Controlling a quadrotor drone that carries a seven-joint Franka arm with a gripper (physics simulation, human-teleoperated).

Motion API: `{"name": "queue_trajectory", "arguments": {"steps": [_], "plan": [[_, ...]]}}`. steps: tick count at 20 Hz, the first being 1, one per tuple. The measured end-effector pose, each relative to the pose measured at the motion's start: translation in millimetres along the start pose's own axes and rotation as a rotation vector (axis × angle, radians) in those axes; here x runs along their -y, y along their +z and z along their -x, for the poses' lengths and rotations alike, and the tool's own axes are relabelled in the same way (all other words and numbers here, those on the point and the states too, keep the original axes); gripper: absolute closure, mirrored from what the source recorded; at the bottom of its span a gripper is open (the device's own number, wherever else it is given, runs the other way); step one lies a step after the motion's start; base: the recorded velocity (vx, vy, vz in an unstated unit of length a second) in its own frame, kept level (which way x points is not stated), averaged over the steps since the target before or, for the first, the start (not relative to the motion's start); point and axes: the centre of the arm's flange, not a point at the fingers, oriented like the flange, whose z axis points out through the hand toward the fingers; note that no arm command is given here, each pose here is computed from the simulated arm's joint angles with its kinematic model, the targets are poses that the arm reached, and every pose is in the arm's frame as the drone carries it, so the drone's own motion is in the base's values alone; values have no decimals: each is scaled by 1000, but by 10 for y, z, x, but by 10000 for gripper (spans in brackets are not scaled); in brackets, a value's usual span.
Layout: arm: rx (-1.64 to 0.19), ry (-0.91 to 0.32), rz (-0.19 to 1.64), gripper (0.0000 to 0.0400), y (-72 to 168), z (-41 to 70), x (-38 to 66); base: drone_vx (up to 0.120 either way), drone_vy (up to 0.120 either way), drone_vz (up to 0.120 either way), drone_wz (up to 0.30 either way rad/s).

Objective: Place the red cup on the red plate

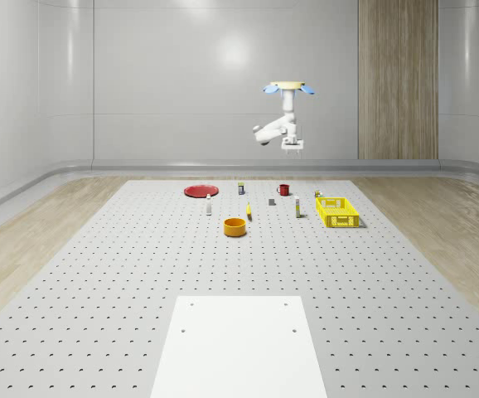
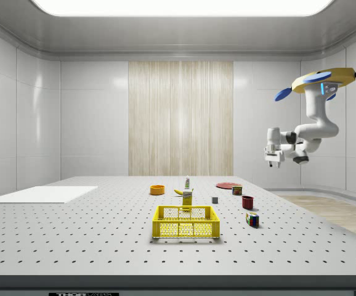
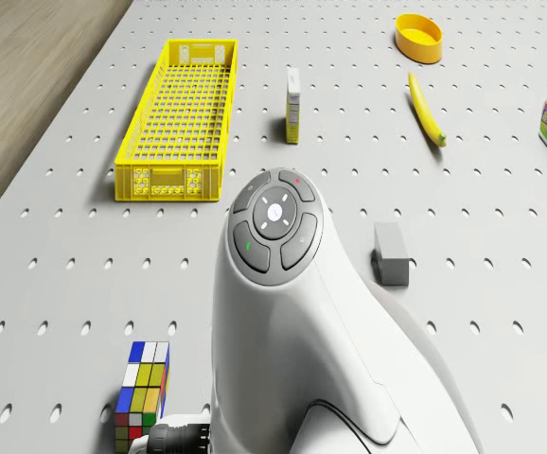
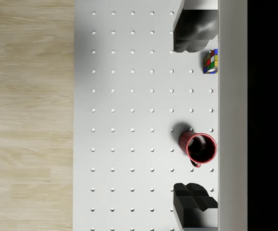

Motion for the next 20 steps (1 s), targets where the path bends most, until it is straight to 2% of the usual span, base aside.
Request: {"name": "queue_trajectory", "arguments": {"steps": [3, 17, 20], "plan": [[-2, 0, 2, 0, 0, 2, 2, 120, 120, 0, 0], [-4, 0, 4, 0, -1, 4, 4, 120, 0, -114, 0], [-5, 0, 4, 0, -1, 4, 4, 0, -120, -53, 0]]}}
